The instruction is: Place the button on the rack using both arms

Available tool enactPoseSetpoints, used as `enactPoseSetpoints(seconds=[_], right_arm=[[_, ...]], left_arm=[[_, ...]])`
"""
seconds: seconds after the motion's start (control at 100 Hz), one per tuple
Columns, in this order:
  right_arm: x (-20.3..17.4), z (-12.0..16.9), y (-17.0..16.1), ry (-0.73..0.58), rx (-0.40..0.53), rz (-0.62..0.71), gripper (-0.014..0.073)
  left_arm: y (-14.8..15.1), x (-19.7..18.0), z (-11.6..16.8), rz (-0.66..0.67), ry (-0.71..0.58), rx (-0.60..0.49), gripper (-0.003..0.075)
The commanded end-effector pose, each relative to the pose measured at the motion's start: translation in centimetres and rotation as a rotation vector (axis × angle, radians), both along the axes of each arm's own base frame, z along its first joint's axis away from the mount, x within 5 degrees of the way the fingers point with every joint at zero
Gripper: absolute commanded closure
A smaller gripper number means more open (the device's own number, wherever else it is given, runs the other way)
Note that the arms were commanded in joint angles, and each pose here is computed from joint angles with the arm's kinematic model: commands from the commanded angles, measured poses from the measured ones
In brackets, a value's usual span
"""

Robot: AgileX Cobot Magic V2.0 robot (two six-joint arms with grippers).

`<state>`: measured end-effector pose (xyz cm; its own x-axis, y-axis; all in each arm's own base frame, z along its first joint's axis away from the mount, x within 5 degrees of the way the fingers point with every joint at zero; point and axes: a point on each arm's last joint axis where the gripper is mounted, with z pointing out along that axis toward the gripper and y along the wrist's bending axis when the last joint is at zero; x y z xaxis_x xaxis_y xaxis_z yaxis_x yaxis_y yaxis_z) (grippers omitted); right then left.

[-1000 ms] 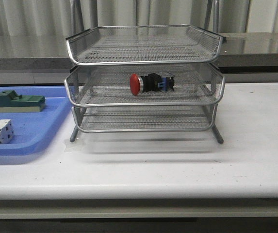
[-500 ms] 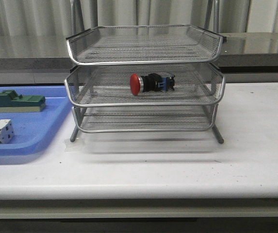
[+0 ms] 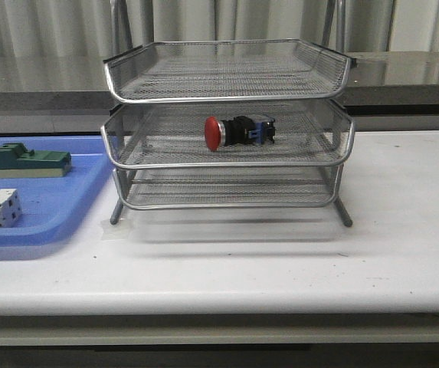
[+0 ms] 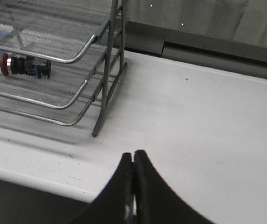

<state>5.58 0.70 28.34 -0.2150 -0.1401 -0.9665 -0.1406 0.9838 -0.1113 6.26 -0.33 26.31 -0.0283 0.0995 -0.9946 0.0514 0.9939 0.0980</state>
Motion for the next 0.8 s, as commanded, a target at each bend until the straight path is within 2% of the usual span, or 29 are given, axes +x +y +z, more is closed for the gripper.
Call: enactPoseSetpoints(seconds=[0.0, 0.34, 0.63, 0.79], right_arm=[[-0.1, 0.2, -0.1, -0.164, 0.063, -0.014, 0.0655], [-0.7, -5.4, -0.2, -0.329, 0.153, -0.025, 0.0655], [-0.2, -7.2, -0.2, -0.325, 0.165, -0.03, 0.0655], [-0.2, -7.3, -0.2, -0.319, 0.165, -0.03, 0.0655]], left_arm=[[0.0, 0.0, 1.6, 0.005, -0.098, -0.027, 0.074], [0.0, 0.0, 1.6, 0.005, -0.098, -0.027, 0.074], [0.0, 0.0, 1.6, 0.005, -0.098, -0.027, 0.074], [0.0, 0.0, 1.6, 0.005, -0.098, -0.027, 0.074]])
